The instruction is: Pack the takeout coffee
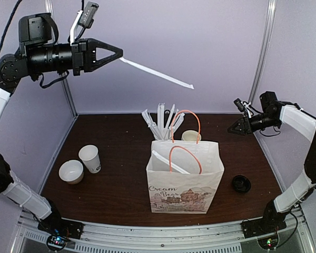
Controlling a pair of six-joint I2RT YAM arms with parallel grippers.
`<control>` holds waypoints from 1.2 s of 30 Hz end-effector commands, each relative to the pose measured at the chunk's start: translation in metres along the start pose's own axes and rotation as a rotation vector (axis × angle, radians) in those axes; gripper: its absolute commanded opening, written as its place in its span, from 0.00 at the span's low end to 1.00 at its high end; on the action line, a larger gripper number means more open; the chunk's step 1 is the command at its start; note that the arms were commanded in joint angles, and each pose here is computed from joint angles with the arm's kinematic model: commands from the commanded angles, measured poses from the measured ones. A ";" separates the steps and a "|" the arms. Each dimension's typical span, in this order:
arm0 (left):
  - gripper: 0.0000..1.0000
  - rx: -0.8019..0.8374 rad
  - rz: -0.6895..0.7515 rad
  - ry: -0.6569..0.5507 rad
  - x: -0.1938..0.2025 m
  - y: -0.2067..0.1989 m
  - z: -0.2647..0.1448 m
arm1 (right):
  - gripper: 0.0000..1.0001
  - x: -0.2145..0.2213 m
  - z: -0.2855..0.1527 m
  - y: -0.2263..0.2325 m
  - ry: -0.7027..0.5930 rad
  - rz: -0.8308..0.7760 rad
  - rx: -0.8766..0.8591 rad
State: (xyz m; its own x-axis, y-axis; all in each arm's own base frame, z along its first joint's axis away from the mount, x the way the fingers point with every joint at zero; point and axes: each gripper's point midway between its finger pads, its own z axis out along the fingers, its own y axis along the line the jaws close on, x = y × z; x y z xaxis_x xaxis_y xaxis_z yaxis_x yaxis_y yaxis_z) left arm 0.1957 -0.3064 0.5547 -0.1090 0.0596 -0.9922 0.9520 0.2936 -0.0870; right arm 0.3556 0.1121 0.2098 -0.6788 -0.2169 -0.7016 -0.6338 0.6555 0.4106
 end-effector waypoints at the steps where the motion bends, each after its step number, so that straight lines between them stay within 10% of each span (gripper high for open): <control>1: 0.00 0.291 -0.109 0.016 0.002 -0.041 0.006 | 0.57 -0.005 -0.003 -0.001 -0.007 -0.023 0.009; 30: 0.00 0.413 -0.336 0.616 0.218 -0.054 0.153 | 0.57 -0.001 0.001 -0.004 0.010 -0.015 0.001; 36: 0.33 0.313 -0.248 0.670 0.226 -0.040 0.141 | 0.58 -0.001 0.002 -0.004 0.013 -0.011 0.001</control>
State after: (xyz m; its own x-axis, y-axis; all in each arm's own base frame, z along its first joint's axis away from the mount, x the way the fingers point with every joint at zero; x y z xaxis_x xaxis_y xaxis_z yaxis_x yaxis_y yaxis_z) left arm 0.1638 -0.4511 0.3041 -0.4533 0.6331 -0.6275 0.8421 0.0733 -0.5343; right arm 0.3564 0.1118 0.2025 -0.6859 -0.2289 -0.6908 -0.6344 0.6530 0.4136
